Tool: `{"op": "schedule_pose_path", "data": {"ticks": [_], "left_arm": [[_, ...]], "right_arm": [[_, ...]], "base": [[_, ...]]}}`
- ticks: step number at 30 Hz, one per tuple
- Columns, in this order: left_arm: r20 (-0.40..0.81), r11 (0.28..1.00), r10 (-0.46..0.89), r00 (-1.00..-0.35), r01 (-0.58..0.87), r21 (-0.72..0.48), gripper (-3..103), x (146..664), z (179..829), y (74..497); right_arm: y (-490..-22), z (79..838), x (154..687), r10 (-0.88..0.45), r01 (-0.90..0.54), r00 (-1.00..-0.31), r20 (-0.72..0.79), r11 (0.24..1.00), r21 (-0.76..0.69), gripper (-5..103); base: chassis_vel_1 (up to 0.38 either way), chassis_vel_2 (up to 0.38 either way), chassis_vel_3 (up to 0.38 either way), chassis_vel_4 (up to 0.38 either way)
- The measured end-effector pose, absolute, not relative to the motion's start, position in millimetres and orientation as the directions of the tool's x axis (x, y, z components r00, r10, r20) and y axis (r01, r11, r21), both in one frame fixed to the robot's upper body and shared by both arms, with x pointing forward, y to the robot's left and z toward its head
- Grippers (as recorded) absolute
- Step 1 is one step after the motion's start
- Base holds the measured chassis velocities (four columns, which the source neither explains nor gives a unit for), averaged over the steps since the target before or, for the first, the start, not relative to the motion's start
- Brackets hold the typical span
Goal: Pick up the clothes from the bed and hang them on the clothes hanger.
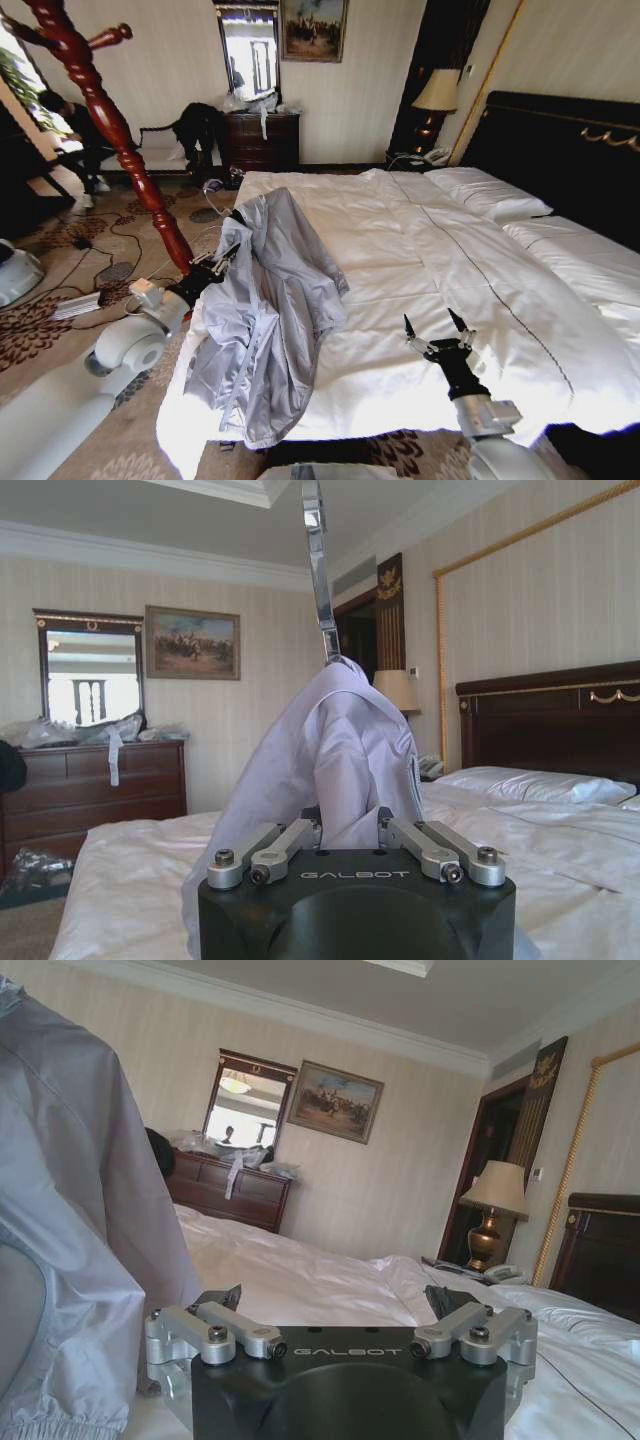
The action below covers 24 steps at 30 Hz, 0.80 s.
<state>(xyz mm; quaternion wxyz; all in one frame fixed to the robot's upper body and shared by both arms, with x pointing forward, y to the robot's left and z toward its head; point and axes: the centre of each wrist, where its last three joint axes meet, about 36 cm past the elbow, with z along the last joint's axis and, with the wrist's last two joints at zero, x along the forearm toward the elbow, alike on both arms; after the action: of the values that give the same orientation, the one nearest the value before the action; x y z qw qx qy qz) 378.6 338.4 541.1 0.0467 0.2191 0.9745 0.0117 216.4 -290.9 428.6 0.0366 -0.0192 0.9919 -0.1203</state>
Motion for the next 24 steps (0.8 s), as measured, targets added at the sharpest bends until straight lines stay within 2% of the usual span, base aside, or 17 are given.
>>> {"op": "schedule_pose_path", "data": {"ticks": [16, 18, 24], "left_arm": [[-0.102, 0.919, 0.394, -0.914, 0.391, 0.048, 17, 348.9, 547.0, 332.7], [-0.082, 0.947, 0.322, -0.943, 0.320, 0.038, 17, 346.2, 556.4, 330.8], [-0.068, 0.979, 0.205, -0.976, 0.204, 0.027, 17, 346.3, 576.4, 325.9]], "right_arm": [[-290.2, 426.3, 218.0, -0.051, -0.033, -0.996, -0.069, 0.970, -0.240, 100], [-290.2, 426.3, 218.3, -0.051, -0.033, -0.996, -0.068, 0.970, -0.240, 100], [-290.2, 426.2, 218.4, -0.050, -0.032, -0.996, -0.067, 0.970, -0.240, 100]], "base": [[0.000, 0.000, 0.000, 0.000], [0.000, 0.000, 0.000, 0.000], [0.000, 0.000, 0.000, 0.000]]}}
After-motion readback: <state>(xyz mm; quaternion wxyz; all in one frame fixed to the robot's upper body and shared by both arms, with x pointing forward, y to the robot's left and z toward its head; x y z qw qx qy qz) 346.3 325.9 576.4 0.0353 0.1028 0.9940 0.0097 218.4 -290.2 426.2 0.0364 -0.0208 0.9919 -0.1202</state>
